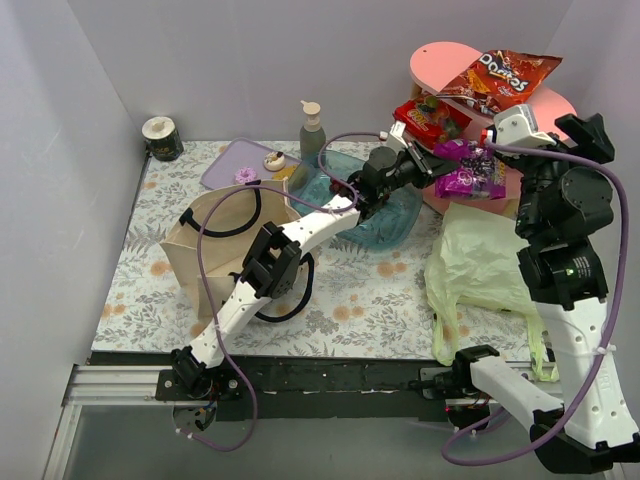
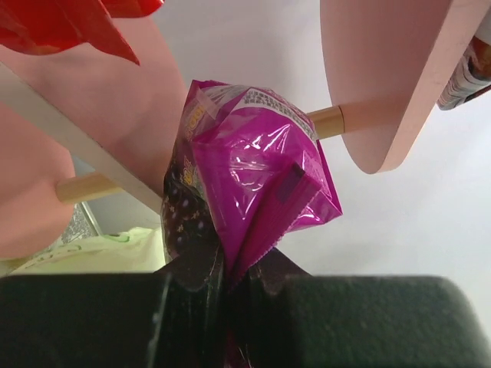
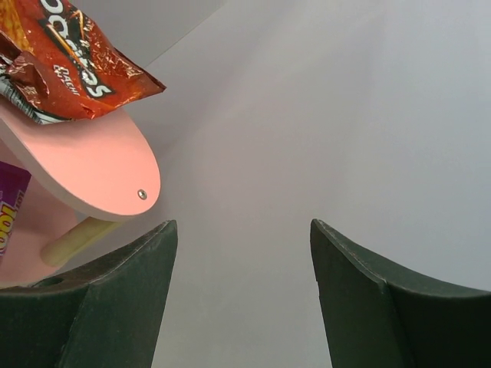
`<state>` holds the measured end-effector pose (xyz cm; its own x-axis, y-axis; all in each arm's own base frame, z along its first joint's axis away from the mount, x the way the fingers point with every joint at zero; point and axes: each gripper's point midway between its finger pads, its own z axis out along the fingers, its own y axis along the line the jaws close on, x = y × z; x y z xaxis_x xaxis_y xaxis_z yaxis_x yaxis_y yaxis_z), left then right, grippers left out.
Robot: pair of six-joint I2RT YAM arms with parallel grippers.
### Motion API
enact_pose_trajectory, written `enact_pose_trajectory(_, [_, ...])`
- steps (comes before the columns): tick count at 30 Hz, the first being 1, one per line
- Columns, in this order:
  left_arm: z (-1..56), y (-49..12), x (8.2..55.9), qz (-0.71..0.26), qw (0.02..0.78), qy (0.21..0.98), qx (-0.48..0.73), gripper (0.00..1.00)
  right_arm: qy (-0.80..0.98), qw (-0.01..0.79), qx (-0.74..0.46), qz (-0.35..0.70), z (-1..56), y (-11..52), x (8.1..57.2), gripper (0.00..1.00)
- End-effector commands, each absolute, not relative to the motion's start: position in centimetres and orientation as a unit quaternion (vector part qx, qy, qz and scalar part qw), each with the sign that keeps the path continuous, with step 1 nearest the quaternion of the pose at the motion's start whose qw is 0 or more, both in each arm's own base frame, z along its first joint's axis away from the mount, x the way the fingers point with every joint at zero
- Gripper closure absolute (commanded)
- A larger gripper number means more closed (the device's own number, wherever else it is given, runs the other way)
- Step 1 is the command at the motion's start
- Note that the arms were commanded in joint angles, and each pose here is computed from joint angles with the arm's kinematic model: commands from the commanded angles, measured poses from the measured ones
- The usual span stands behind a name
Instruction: Untie the knot of the grocery bags and take out the mixed food
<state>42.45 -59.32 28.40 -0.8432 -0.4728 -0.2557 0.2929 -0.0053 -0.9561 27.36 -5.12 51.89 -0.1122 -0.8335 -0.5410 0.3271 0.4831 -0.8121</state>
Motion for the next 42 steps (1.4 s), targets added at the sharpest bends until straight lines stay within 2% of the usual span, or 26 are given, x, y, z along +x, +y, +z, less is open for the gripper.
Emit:
enact_pose_trajectory(1, [38.8, -57.4, 42.1, -0.785, 0.265, 0.547, -0.116, 1.00, 0.589, 0.650, -0.225, -0.425, 52.7, -4.5, 26.1, 0.24])
enact_pose_trajectory(3, [38.8, -57.4, 42.4, -0.786, 0.264, 0.545, -0.124, 1.00, 0.610, 0.634, -0.257, -0.400, 50.4, -3.7, 26.4, 0.24])
enact_pose_trajectory(7, [38.5, -57.0, 43.9, -0.778, 0.264, 0.545, -0.167, 1.00, 0.658, 0.559, -0.389, -0.321, 41.4, -1.0, 25.9, 0.24])
enact_pose_trajectory(12, [39.2, -56.4, 44.4, -0.776, 0.279, 0.539, -0.173, 1.00, 0.690, 0.491, -0.410, -0.339, 34.8, -2.0, 26.8, 0.21])
enact_pose_trajectory(13, [39.0, -56.5, 44.4, -0.774, 0.278, 0.542, -0.172, 1.00, 0.694, 0.490, -0.402, -0.342, 34.5, -2.2, 27.2, 0.21])
enact_pose_trajectory(22, [35.1, -57.2, 45.0, -0.743, 0.271, 0.582, -0.189, 0.79, 0.717, 0.476, -0.346, -0.374, 31.3, -3.4, 31.3, 0.24])
enact_pose_trajectory(23, [35.0, -57.2, 45.0, -0.742, 0.271, 0.583, -0.189, 0.76, 0.723, 0.475, -0.335, -0.373, 31.0, -3.8, 31.6, 0.24])
enact_pose_trajectory(24, [35.0, -57.2, 45.0, -0.742, 0.274, 0.583, -0.186, 0.68, 0.729, 0.472, -0.328, -0.371, 30.6, -3.9, 32.3, 0.24])
enact_pose_trajectory(27, [34.6, -57.3, 44.6, -0.738, 0.274, 0.589, -0.181, 0.60, 0.741, 0.479, -0.299, -0.364, 30.5, -4.8, 33.7, 0.28])
enact_pose_trajectory(35, [33.7, -57.2, 43.7, -0.724, 0.270, 0.613, -0.167, 0.59, 0.753, 0.496, -0.254, -0.350, 29.3, -6.6, 37.7, 0.44])
enact_pose_trajectory(42, [32.9, -56.9, 42.9, -0.712, 0.270, 0.630, -0.152, 0.57, 0.736, 0.529, -0.230, -0.354, 29.1, -6.5, 41.3, 0.54])
